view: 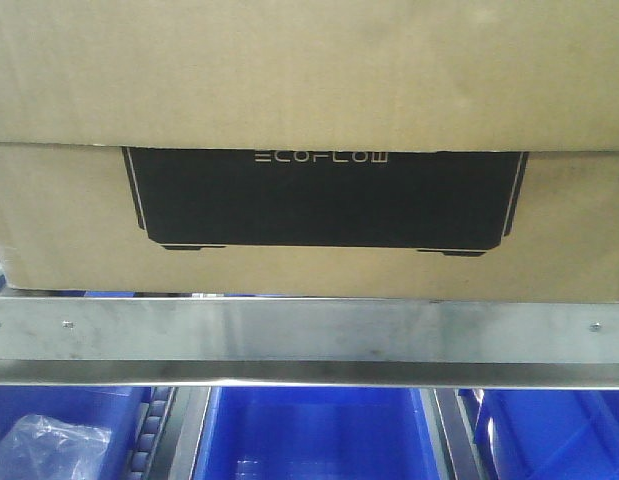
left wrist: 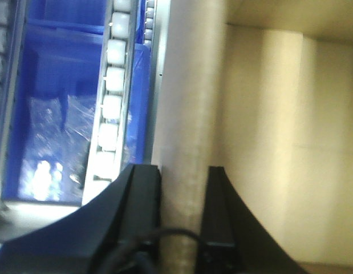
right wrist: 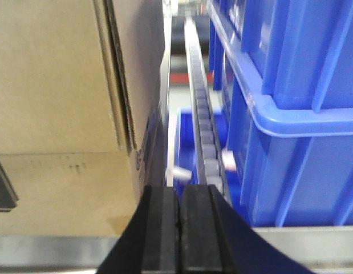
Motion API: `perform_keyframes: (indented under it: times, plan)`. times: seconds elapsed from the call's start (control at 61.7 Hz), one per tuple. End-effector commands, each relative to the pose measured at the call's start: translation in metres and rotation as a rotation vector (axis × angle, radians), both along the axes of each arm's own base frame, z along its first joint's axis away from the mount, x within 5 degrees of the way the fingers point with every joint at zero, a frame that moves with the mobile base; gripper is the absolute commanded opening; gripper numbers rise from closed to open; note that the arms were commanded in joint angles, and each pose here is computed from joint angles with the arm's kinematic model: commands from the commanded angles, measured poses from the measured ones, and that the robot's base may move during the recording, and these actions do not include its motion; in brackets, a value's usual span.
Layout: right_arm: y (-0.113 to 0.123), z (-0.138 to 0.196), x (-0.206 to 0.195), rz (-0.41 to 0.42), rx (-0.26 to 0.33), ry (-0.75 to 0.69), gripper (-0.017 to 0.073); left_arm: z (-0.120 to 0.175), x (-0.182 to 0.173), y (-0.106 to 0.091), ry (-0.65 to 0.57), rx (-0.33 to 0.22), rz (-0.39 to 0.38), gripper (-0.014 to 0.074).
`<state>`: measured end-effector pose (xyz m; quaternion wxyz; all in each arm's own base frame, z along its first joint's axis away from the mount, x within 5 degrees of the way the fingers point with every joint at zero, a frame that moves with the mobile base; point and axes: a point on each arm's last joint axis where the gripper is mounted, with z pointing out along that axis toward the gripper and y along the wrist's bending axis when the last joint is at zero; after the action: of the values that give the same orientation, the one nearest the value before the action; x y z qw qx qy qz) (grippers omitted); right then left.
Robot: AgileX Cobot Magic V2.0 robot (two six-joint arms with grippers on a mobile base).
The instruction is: Grab box from left shelf to table start
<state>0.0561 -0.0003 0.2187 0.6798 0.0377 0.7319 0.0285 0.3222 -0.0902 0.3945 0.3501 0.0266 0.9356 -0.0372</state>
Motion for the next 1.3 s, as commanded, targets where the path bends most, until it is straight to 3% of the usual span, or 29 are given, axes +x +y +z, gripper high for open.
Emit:
perform_keyframes:
  times: [0.0,0.114,0.308,0.422,0.551,0.697,0.843,0.973,1.119,1.2,1.281]
  plan:
    - [0.000,0.027,0.002,-0.005,-0.002,-0.001,0.0036,0.024,-0.009,0.000,-0.081,-0.109,0.047,-0.0085]
    - [0.000,0.040,0.004,0.000,0.001,0.117,0.0036,0.024,-0.009,0.000,-0.081,-0.115,0.061,-0.0085]
    - [0.000,0.065,0.011,0.001,-0.005,0.115,0.0036,0.024,-0.008,0.002,-0.084,-0.143,0.120,-0.0085]
    - [0.001,0.067,0.012,0.011,0.027,0.133,0.0036,0.024,-0.008,0.003,-0.087,-0.136,0.121,-0.0085]
    - [0.002,0.072,0.010,0.020,-0.003,0.141,0.0039,0.024,-0.008,0.003,-0.086,-0.145,0.132,-0.0085]
    - [0.004,0.094,0.007,0.035,0.042,0.077,0.0039,0.025,-0.008,0.003,-0.089,-0.145,0.134,-0.0085]
    - [0.004,0.111,0.012,0.037,0.042,0.080,0.0050,0.025,-0.008,0.004,-0.092,-0.136,0.134,-0.0085]
    - [0.004,0.131,0.026,0.041,0.042,0.119,0.0167,0.025,-0.008,0.004,-0.093,-0.127,0.135,-0.0085]
    - [0.004,0.156,0.048,0.050,0.042,0.215,0.0408,0.025,-0.008,0.004,-0.092,-0.127,0.136,-0.0085]
    - [0.005,0.175,0.060,0.056,0.042,0.245,0.0472,0.025,-0.008,0.004,-0.092,-0.127,0.136,-0.0085]
    - [0.005,0.192,0.074,0.062,0.045,0.266,0.0479,0.025,-0.008,0.004,-0.092,-0.127,0.136,-0.0085]
